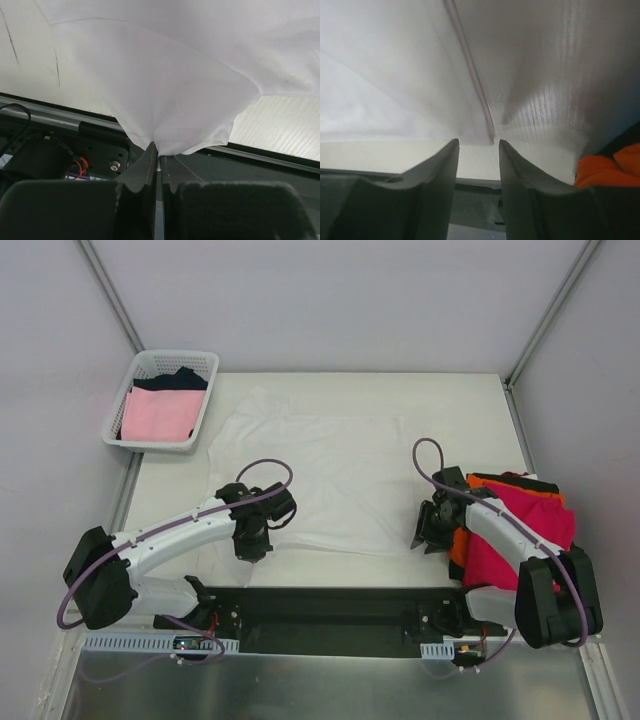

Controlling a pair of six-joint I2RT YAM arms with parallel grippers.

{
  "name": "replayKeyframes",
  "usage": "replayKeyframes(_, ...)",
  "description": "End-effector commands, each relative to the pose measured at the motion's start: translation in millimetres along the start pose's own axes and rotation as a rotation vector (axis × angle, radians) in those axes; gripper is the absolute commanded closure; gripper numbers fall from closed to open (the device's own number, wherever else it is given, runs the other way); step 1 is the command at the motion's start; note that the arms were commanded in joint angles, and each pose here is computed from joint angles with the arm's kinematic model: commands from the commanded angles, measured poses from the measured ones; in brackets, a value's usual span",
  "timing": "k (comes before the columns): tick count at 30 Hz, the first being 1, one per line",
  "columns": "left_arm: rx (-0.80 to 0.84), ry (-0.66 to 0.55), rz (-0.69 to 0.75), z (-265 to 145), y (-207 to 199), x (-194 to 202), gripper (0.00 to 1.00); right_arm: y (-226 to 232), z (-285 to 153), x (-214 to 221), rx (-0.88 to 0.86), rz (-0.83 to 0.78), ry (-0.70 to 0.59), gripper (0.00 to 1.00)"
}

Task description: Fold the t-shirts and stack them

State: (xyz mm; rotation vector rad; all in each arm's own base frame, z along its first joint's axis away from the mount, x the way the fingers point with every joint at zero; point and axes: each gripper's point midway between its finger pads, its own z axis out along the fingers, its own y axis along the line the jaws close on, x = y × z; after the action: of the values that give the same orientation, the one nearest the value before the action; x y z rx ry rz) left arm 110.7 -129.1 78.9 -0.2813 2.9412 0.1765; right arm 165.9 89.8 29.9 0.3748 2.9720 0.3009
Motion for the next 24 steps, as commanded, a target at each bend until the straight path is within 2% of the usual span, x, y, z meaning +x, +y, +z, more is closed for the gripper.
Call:
replayKeyframes(1,-0.029,0.023,0.004,-4.2,3.9,0.8,1.00,-7.5,-3.0,-2.4,0.027,0.029,-0.019,0.63)
replayKeyframes(3,-0.033,0.025,0.003,-3.6,3.6,0.8,1.00,-9.4,-1.5,-1.0,0.033,0.031,-0.012,0.74)
replayKeyframes(6,-0.032,0.024,0.002,-3.9,2.2,0.0,1.00,-12.0,0.6,1.1,0.042,0.033,-0.002,0.83)
replayKeyframes(8,-0.036,0.026,0.002,-3.1,2.5,0.4,1.00,-12.9,1.4,1.9,0.045,0.034,0.003,0.85)
replayKeyframes(14,-0.042,0.030,0.006,-2.6,0.7,-0.5,1.00,-12.7,2.6,5.2,0.037,0.038,0.014,0.84)
replayKeyframes(24,-0.049,0.041,0.008,-1.6,-2.0,-0.5,1.00,-10.8,4.9,13.8,0.013,0.047,0.039,0.77)
